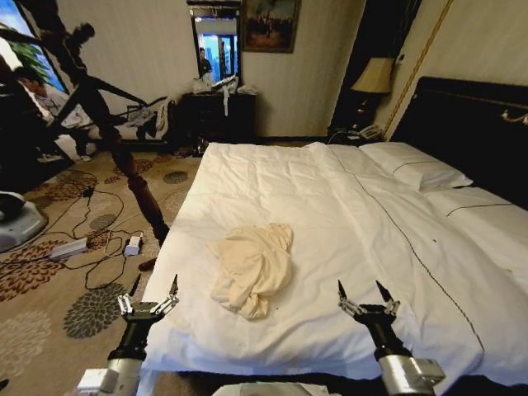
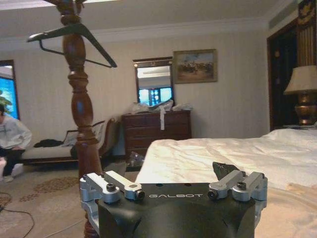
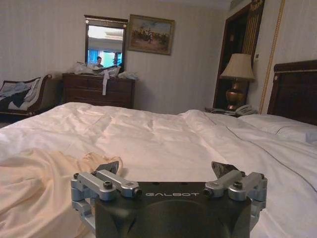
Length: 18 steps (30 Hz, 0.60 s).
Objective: Pick up the clothes from the bed and hang them on the clothes hanger.
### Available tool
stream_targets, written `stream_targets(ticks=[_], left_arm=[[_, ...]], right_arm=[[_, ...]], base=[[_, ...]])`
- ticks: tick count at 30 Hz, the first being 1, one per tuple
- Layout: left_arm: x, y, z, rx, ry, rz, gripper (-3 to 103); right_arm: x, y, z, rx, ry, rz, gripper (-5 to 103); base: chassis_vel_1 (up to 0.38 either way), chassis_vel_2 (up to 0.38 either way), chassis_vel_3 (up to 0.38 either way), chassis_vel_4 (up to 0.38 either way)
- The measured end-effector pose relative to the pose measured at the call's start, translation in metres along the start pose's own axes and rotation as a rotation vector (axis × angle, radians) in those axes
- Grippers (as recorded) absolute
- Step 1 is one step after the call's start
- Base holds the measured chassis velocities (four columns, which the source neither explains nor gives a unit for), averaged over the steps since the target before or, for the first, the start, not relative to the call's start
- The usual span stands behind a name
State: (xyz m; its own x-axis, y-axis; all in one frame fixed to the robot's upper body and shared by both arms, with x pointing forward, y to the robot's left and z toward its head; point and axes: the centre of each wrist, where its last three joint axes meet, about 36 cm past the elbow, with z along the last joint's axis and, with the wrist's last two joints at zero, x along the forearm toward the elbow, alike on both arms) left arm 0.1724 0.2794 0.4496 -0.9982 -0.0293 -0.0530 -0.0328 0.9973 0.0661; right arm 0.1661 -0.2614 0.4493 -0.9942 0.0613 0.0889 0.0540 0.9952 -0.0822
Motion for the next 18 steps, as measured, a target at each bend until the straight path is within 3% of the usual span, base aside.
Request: stream_targets(ticks=[6,12,18], left_arm=[[0.002,0.001,0.002,0.064,0.003,-0.111,98],[-0.004,0.005,-0.004,0.011,-0.03,-0.098,98],[-0.015,0.022,-0.009,0.011,-0.054,-0.117,98]], right_arm=[[0.003,0.006,0.002,-0.021,-0.005,0.001,100],[0.002,0.007,0.002,-0.016,-0.015,0.005,100],[0.006,0.007,-0.002,-0.017,0.006,-0.015,100]], base=[[0.0,0.0,0.0,0.0],[0.0,0.0,0.0,0.0],[0.0,0.0,0.0,0.0]])
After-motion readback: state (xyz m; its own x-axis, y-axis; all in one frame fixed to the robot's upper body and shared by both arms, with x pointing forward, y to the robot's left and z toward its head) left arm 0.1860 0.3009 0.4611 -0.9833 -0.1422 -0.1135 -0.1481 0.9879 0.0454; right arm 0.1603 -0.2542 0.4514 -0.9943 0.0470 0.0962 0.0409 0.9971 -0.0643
